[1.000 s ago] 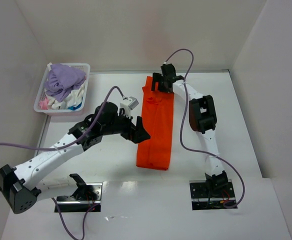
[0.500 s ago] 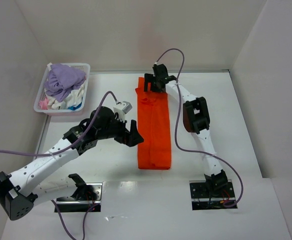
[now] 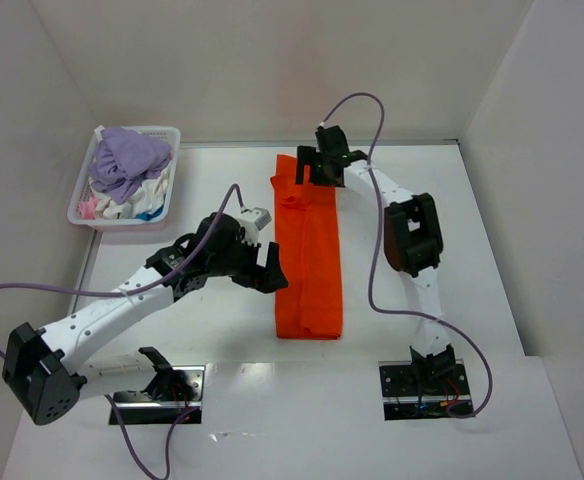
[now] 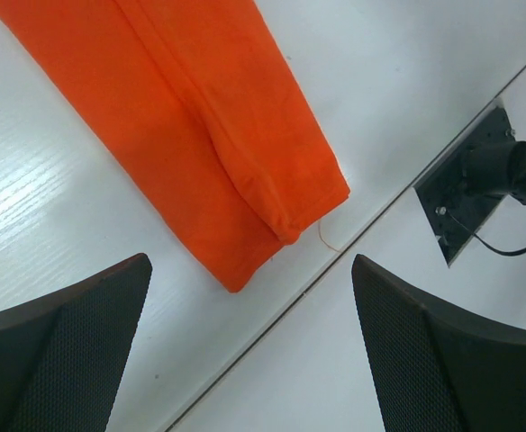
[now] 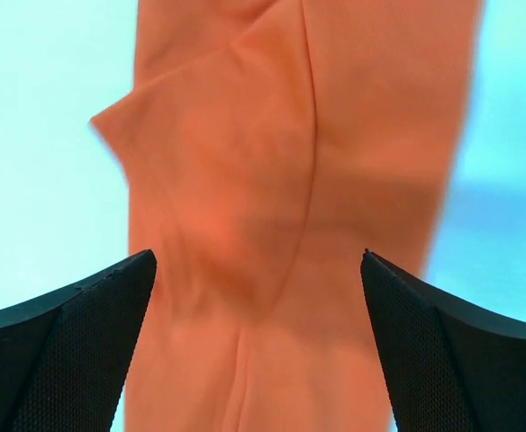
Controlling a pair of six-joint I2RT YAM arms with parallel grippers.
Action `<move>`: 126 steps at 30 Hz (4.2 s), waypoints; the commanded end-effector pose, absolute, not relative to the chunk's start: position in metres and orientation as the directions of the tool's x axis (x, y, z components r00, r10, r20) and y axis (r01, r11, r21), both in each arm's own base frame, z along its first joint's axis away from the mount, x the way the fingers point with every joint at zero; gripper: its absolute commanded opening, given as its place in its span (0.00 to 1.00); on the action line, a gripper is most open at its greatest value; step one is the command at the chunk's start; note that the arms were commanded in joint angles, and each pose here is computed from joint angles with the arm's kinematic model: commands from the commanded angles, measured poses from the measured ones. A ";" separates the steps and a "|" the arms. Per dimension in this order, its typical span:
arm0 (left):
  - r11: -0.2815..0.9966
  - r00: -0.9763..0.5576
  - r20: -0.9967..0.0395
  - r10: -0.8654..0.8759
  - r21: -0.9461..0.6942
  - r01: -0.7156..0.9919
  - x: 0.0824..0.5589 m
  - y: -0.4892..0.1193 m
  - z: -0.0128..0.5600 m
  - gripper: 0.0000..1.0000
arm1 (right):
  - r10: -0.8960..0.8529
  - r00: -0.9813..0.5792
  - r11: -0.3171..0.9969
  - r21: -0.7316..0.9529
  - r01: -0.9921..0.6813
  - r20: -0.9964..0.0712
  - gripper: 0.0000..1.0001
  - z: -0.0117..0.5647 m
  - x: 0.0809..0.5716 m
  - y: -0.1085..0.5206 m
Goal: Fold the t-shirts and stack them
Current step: Rotate the tshirt 90 degrees, then grab the bottom of the folded rectangular tshirt with both arms
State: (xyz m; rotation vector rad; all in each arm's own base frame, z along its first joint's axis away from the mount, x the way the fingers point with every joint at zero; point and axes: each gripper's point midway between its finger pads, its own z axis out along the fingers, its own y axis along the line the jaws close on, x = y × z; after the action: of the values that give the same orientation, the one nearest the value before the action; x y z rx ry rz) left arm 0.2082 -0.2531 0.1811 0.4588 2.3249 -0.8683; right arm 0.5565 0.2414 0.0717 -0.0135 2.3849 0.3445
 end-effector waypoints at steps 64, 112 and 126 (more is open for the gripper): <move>0.746 -0.950 -0.306 0.064 -0.617 0.249 0.164 -0.276 0.053 1.00 | 0.351 -0.896 0.792 0.596 0.131 -0.270 0.72 0.051 0.146 0.177; 0.766 -0.921 -0.230 -0.314 -0.634 -0.103 0.143 -0.267 0.047 0.93 | 0.315 -0.920 0.812 0.569 0.133 -0.234 0.60 0.030 0.143 0.201; 0.798 -0.933 -0.211 -0.290 -0.592 -0.114 0.145 -0.273 0.025 0.88 | 0.316 -0.923 0.800 0.584 0.134 -0.221 0.55 0.029 0.140 0.202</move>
State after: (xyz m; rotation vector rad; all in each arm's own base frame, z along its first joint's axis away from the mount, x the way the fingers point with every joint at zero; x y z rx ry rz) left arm 0.1457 -0.2773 0.0364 -0.2863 2.6683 -0.9169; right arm 0.1370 0.1956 0.0252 0.3570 2.7135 0.7907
